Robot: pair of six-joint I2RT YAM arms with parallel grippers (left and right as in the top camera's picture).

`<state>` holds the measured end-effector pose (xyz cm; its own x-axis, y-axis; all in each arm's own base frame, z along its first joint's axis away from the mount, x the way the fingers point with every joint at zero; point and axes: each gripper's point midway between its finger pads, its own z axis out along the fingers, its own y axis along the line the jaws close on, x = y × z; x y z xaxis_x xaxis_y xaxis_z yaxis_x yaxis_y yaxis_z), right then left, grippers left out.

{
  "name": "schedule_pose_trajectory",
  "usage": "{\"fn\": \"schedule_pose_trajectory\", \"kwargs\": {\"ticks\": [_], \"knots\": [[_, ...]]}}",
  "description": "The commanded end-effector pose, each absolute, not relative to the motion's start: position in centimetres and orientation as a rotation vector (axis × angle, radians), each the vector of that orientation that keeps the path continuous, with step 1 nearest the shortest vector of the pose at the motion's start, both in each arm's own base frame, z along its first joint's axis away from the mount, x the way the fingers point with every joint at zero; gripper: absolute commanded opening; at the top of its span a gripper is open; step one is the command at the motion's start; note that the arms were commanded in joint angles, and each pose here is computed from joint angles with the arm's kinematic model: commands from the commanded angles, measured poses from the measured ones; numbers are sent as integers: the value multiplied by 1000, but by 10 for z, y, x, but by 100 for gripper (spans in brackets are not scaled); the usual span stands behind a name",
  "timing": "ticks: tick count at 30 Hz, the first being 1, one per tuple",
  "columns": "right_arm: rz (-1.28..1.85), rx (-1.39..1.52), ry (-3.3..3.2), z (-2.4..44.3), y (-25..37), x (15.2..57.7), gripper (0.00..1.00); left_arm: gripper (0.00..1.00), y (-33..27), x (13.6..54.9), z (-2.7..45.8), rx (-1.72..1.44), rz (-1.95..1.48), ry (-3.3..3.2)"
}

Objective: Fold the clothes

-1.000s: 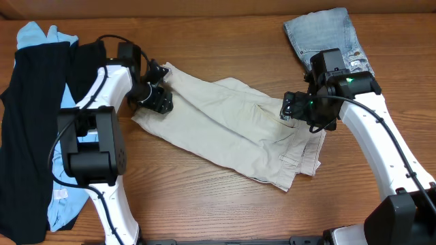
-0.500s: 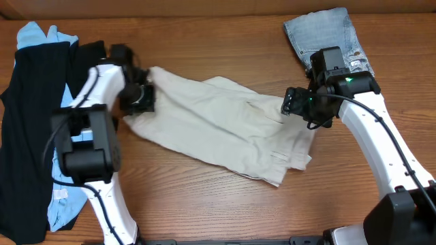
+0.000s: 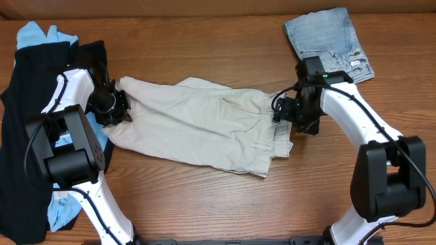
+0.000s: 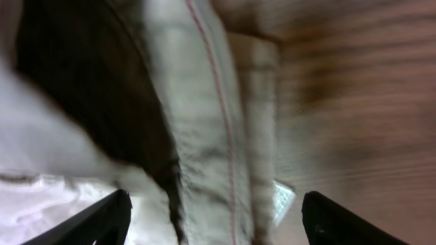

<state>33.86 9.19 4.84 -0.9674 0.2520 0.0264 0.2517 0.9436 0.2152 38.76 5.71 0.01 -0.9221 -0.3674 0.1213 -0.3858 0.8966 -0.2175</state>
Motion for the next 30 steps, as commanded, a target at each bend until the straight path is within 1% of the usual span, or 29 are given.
{"fn": "schedule_pose_trajectory", "kwargs": {"ticks": [1,6,10,15,18,19,21,22,23,27,30], "knots": [[410,390,3126,31,96,331,88,4,54,371,-27,602,299,-2898],[471,423,3109,11,90,327,88,4,53,373,-27,592,298,-2904],[706,349,3077,4,111,321,78,4,53,373,-27,591,294,-2904],[1034,292,3051,5,149,301,65,4,53,373,-27,592,295,-2904],[1188,236,3029,16,170,295,54,4,52,373,-27,592,298,-2905],[1207,226,3021,18,173,295,48,4,52,373,-27,592,304,-2904],[1208,242,3014,18,176,298,27,4,51,374,-27,593,312,-2906],[1209,257,3005,18,177,301,12,4,51,374,-27,592,311,-2907],[1202,281,3001,18,177,303,4,4,51,374,-27,591,310,-2909],[1180,393,2954,20,161,320,4,4,54,378,-28,586,279,-2930],[1168,478,2905,27,138,334,4,4,51,379,-28,579,292,-2932]]}}
